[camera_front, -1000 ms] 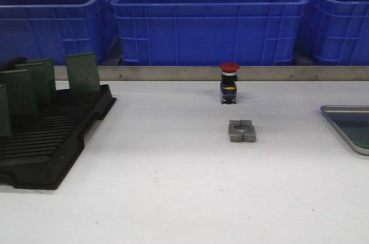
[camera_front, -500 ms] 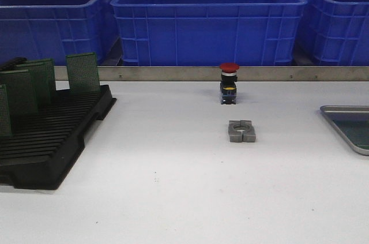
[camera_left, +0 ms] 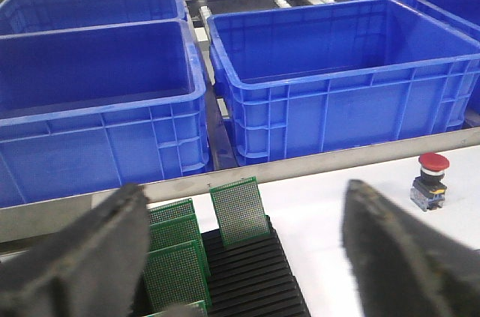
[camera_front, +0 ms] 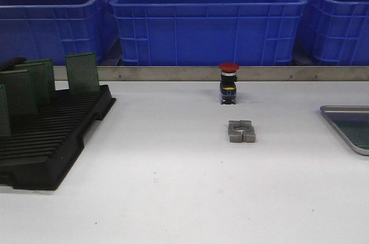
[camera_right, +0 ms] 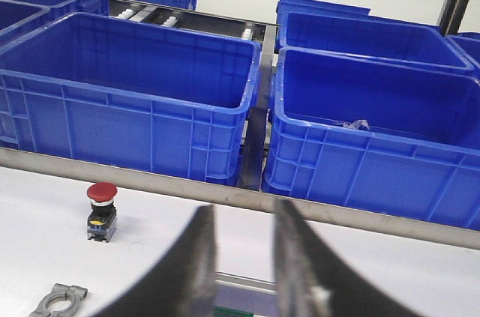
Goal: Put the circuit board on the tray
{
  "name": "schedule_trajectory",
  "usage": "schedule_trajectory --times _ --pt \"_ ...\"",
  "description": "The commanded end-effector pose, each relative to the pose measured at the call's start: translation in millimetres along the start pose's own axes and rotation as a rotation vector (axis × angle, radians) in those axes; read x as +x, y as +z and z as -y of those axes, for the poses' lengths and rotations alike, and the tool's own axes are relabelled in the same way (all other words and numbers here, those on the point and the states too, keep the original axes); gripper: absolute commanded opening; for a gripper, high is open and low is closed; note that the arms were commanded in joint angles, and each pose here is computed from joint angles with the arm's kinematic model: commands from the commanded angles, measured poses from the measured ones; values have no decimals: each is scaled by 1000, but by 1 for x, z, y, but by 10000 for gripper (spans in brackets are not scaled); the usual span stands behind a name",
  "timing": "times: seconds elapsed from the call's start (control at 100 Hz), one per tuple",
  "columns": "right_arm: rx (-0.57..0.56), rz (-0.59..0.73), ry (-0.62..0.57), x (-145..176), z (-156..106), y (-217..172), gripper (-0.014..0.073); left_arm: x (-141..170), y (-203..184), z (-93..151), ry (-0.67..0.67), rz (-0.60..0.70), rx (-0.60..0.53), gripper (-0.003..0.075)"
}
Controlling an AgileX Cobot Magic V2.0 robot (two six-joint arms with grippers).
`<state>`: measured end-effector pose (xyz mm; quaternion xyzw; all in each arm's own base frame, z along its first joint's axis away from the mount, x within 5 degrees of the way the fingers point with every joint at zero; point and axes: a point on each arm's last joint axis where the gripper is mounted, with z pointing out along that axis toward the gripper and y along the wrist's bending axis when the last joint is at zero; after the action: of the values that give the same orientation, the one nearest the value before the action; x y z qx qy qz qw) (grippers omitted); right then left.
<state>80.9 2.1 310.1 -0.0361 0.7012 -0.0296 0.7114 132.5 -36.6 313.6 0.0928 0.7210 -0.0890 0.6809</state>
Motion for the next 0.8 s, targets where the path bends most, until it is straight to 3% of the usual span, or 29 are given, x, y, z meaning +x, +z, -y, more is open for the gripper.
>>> schedule_trajectory --times 0.0,0.05,0.16,0.79 --pt "50 70 7 -13 5 -1 -10 -15 -1 -5 -17 85 -48 295" --pt "50 70 7 -13 5 -1 -76 -15 -1 -5 -17 85 -48 199" --pt "50 70 7 -13 5 -1 -69 -15 -1 -5 -17 85 -48 -20" --pt "50 69 6 -13 5 -1 -69 -14 0 -4 -16 79 -48 -18"
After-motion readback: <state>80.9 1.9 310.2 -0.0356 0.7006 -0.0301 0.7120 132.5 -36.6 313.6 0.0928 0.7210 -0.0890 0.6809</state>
